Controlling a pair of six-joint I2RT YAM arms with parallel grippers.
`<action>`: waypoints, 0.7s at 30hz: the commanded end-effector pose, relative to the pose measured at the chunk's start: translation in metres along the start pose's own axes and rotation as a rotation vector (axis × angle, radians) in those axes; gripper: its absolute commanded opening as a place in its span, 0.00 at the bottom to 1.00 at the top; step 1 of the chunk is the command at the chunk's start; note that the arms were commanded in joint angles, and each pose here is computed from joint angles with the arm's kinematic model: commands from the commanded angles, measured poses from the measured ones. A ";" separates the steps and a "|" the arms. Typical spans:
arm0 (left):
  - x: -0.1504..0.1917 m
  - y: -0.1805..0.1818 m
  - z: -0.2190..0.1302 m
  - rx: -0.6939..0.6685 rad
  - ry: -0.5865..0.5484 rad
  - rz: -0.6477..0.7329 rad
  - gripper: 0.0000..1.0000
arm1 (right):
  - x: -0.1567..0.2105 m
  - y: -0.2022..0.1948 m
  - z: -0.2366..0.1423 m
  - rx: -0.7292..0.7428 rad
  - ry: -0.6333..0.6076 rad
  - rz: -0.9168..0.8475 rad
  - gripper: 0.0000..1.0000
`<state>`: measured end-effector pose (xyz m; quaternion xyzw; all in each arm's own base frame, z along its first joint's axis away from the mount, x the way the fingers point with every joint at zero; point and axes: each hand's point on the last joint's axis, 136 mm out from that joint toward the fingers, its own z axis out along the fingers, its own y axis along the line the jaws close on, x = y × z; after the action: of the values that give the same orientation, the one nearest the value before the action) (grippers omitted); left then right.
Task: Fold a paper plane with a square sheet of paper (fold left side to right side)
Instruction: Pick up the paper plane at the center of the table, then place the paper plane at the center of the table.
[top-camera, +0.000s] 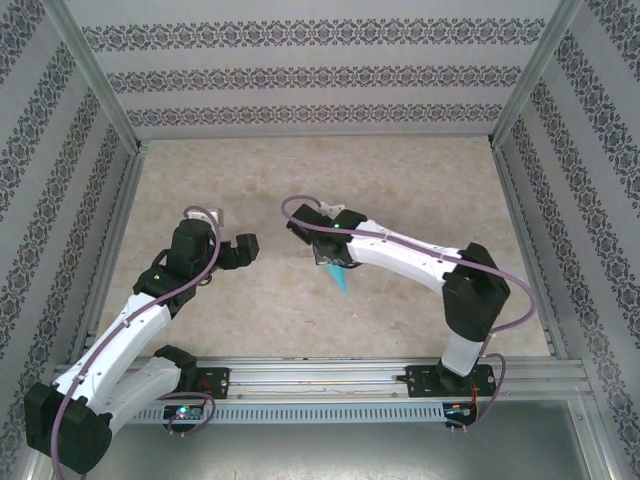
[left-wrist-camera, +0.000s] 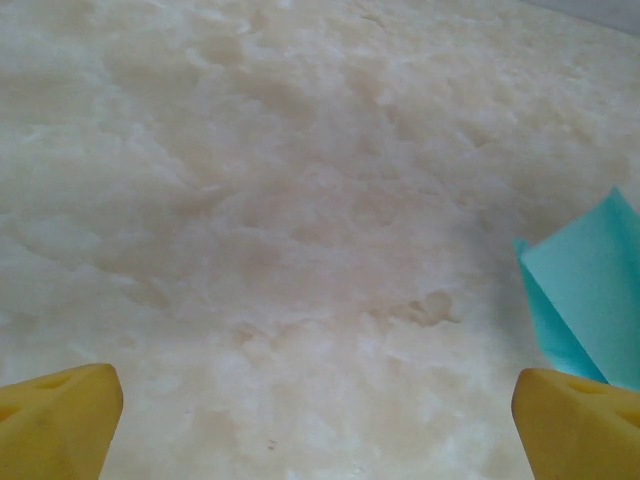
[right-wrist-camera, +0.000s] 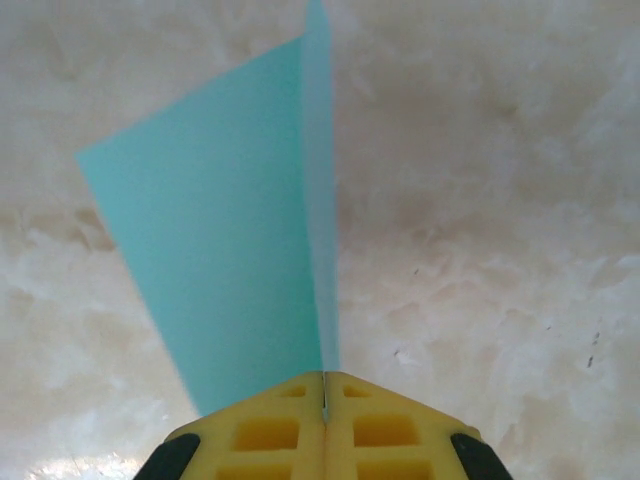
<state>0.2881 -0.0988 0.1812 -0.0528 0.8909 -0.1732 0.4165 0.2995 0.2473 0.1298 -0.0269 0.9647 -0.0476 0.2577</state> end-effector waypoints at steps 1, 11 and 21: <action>0.000 -0.015 -0.006 0.083 0.044 -0.112 1.00 | -0.025 -0.002 -0.014 -0.109 -0.090 -0.001 0.00; -0.010 -0.019 -0.011 0.111 0.026 -0.210 1.00 | -0.044 0.039 -0.034 -0.747 -0.132 0.150 0.00; -0.030 -0.022 -0.024 0.124 -0.045 -0.198 1.00 | -0.030 0.091 -0.021 -1.077 0.000 0.231 0.00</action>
<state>0.2859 -0.1110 0.2049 -0.1101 0.8714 -0.2608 0.4007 0.3153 0.3200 0.1422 -0.0403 0.8829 0.4095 0.2262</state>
